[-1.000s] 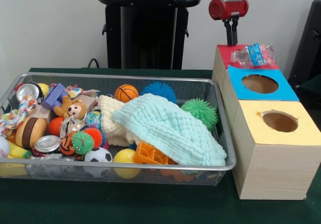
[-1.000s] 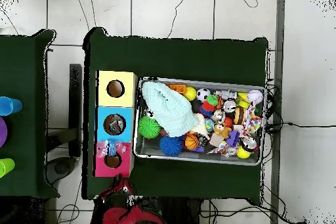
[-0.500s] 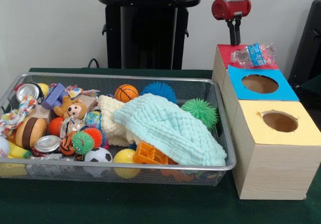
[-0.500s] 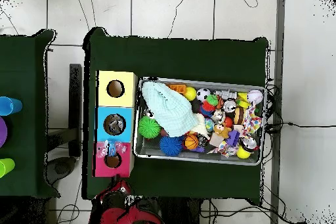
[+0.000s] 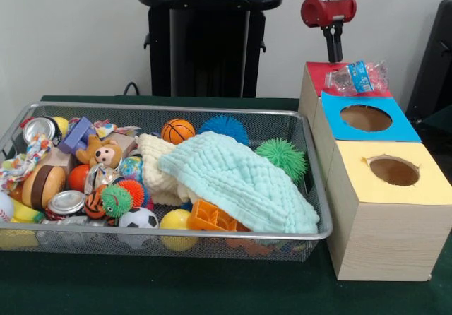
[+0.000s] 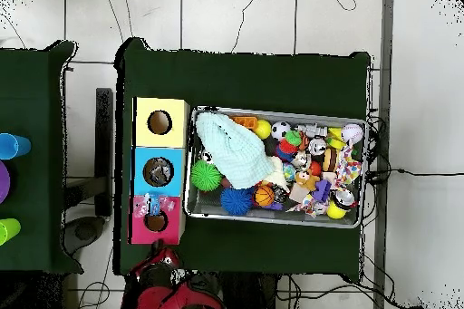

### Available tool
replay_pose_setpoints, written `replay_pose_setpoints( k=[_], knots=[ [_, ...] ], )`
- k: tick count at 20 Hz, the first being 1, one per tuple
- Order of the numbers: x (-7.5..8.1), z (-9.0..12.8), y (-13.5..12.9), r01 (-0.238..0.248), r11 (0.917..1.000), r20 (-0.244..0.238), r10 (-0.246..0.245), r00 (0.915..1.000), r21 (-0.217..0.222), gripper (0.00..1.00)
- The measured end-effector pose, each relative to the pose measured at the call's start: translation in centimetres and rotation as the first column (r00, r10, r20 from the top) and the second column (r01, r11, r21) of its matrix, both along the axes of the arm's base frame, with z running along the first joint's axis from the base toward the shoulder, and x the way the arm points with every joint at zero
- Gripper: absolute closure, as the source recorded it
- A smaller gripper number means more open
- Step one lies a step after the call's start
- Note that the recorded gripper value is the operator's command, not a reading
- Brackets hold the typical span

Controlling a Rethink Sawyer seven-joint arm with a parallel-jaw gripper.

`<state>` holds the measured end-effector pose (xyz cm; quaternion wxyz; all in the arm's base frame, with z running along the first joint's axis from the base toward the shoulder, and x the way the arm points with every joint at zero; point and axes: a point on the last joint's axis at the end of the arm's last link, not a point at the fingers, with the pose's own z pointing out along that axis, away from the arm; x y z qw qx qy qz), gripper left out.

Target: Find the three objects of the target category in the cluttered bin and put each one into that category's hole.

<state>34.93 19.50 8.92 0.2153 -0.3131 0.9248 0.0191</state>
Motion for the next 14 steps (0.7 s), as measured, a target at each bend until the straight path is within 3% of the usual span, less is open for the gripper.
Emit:
replay_pose_setpoints(
  k=[14],
  knots=[
    [1.2, 1.2, 1.2, -0.004, 0.9995, 0.043, 0.003, 0.9991, 0.032, 1.0]
  ],
)
